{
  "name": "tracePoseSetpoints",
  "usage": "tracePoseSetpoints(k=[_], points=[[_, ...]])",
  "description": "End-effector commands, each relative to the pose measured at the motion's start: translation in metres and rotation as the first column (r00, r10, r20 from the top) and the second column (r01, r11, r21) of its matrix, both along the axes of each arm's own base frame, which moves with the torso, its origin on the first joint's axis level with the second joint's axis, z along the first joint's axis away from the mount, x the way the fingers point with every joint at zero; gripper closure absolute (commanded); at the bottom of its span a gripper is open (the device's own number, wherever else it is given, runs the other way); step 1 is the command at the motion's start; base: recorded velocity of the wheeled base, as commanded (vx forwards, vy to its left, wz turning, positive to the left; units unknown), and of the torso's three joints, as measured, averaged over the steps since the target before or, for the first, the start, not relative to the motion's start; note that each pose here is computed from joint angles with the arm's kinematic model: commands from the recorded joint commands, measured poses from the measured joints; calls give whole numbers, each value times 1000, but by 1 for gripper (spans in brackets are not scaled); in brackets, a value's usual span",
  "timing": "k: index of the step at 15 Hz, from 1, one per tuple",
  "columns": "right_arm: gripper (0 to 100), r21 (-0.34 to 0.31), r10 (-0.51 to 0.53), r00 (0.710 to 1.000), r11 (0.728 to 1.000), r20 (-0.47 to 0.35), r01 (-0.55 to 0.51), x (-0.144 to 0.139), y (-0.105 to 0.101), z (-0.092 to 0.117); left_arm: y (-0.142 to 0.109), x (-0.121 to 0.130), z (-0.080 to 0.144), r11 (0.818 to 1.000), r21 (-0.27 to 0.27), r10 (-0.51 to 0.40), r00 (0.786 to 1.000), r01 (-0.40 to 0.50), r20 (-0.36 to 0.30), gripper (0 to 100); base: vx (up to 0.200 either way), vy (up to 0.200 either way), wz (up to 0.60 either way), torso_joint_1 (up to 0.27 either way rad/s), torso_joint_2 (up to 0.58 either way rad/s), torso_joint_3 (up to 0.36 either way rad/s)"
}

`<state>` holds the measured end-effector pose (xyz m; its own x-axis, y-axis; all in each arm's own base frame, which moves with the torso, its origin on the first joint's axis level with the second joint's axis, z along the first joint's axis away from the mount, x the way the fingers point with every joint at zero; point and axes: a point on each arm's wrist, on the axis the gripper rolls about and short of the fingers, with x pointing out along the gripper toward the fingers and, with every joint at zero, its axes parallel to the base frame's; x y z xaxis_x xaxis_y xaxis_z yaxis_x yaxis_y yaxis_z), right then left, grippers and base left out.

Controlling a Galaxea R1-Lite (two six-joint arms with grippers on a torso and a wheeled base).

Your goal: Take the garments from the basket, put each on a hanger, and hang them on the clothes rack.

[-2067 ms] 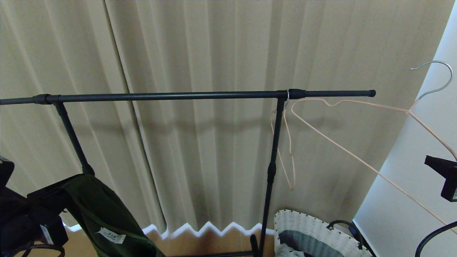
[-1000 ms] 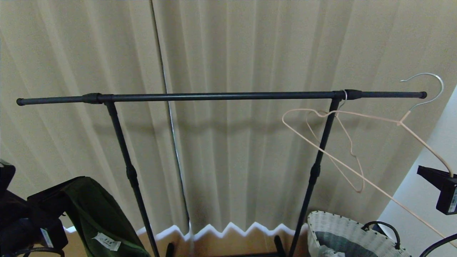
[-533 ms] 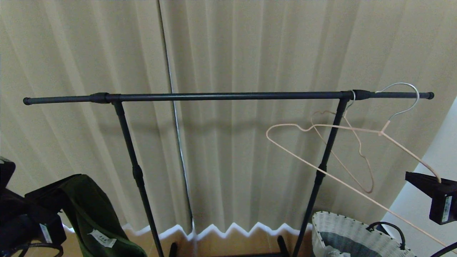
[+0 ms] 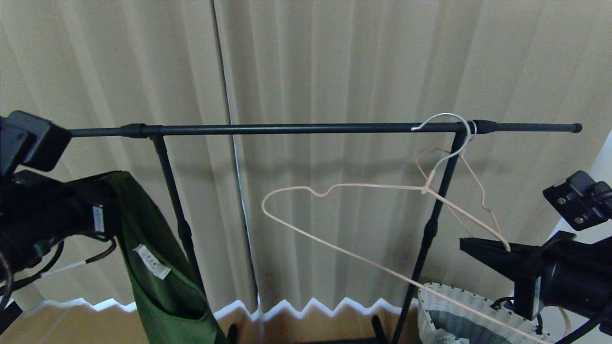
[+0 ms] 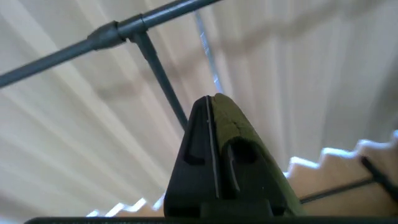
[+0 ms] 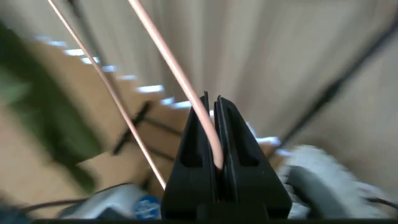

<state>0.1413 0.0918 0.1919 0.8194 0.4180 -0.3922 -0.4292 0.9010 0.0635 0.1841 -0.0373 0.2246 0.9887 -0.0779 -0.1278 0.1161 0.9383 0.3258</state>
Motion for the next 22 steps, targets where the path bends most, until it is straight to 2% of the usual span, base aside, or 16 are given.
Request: tracePoseSetpoints(k=[1, 3, 4, 5, 7, 8, 11, 14, 18, 22], points=[[100, 12, 64, 997, 998, -50, -64, 5, 22, -4, -20, 41, -2, 999, 36, 39, 996, -36, -81, 100, 0, 0, 0, 0, 0, 0], [100, 45, 136, 988, 990, -76, -133, 3, 44, -2, -38, 63, 5, 999, -2, 51, 988, -52, -149, 100, 0, 0, 0, 0, 0, 0], [100, 48, 151, 985, 988, -80, -148, 4, 51, -1, -43, 65, 9, 998, -27, 45, 983, -50, -177, 100, 0, 0, 0, 0, 0, 0], [100, 48, 151, 985, 988, -80, -148, 4, 51, -1, -43, 65, 9, 998, -27, 45, 983, -50, -177, 100, 0, 0, 0, 0, 0, 0], [100, 31, 149, 983, 989, -106, -147, 19, 68, -5, -57, 63, 19, 988, -140, 31, 963, -71, -268, 100, 0, 0, 0, 0, 0, 0], [100, 32, 153, 982, 988, -112, -151, 22, 73, -5, -60, 64, 20, 982, -162, 47, 957, -96, -285, 100, 0, 0, 0, 0, 0, 0], [100, 42, 147, 982, 989, -117, -143, 27, 82, -4, -59, 67, 16, 974, -172, 93, 951, -149, -296, 100, 0, 0, 0, 0, 0, 0], [100, 21, 65, 993, 998, -94, -63, 43, 96, -2, -60, 67, 16, 972, -177, 94, 951, -151, -296, 100, 0, 0, 0, 0, 0, 0], [100, 20, 40, 996, 999, -82, -39, 48, 101, 0, -60, 69, 14, 973, -173, 96, 948, -154, -302, 100, 0, 0, 0, 0, 0, 0], [100, 37, 67, 996, 997, -66, -65, 38, 99, 6, -62, 82, 4, 962, -130, 192, 935, -239, -299, 100, 0, 0, 0, 0, 0, 0]])
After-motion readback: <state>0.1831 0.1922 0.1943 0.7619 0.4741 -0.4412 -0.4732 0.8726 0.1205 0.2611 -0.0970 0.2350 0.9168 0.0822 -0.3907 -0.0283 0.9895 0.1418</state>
